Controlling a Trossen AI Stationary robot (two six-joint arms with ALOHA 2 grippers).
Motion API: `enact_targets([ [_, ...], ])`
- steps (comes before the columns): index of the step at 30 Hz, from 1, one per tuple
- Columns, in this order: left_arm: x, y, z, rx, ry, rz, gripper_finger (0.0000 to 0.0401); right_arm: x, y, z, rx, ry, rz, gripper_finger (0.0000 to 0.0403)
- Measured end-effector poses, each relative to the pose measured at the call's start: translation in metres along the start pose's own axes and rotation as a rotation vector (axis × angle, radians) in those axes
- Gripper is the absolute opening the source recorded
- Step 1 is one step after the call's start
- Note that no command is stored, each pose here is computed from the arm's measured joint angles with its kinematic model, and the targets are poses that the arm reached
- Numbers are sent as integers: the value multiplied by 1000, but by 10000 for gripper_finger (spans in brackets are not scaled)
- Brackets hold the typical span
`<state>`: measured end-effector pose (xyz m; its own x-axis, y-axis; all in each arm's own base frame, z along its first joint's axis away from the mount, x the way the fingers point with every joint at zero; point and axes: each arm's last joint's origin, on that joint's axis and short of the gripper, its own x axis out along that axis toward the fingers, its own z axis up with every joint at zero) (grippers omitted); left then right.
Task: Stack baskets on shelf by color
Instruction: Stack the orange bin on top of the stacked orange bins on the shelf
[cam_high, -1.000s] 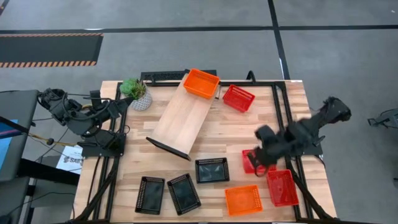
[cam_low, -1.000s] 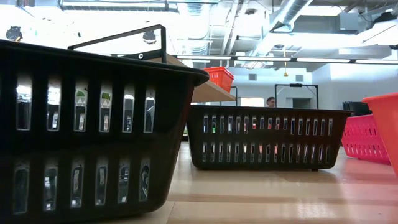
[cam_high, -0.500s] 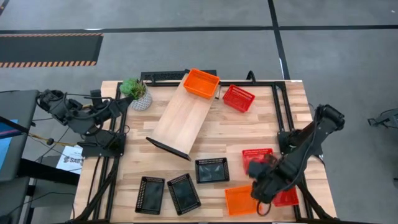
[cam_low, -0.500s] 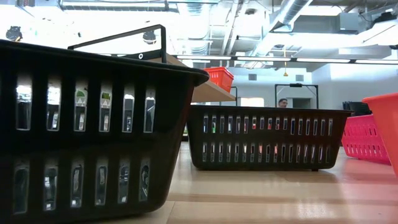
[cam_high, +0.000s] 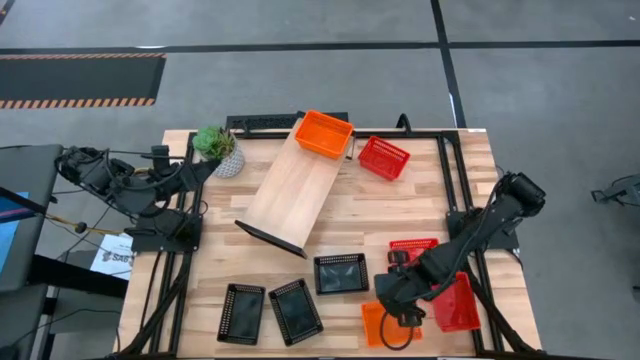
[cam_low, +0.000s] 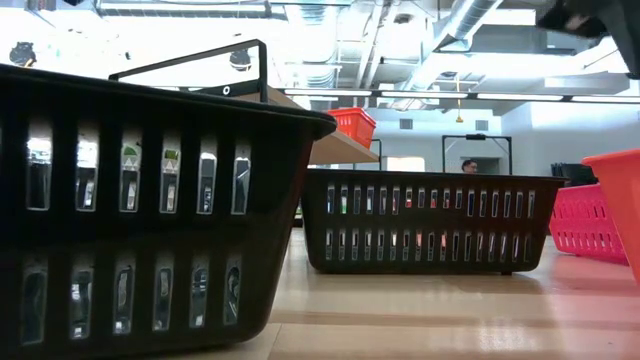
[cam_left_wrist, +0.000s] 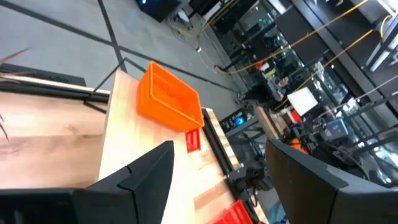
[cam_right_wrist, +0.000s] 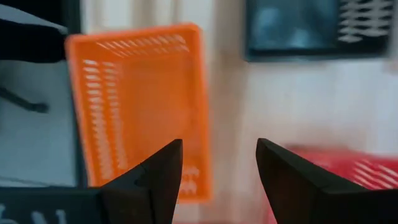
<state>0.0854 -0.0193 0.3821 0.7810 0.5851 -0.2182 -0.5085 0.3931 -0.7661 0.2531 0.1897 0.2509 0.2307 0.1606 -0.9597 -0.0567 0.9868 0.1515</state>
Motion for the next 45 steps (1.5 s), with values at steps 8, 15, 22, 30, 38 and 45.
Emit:
enact_targets([
  [8, 2, -2, -4, -8, 16, 7, 242, 38, -9, -9, 9, -11, 91, 226],
  [15, 4, -4, -8, 5, 18, 14, 242, 58, -18, -19, 18, -1, 99, 226],
  [22, 4, -4, -8, 2, 19, 14, 242, 70, -27, -24, 49, -8, 98, 216],
  [30, 4, -4, -8, 5, 19, 16, 242, 70, -31, -23, 40, -12, 95, 139],
  [38, 4, -4, -8, 5, 18, 16, 242, 70, -30, -23, 36, -8, 103, 41],
  [45, 4, -4, -8, 12, 19, 16, 242, 69, -28, -23, 41, 17, 162, 21],
])
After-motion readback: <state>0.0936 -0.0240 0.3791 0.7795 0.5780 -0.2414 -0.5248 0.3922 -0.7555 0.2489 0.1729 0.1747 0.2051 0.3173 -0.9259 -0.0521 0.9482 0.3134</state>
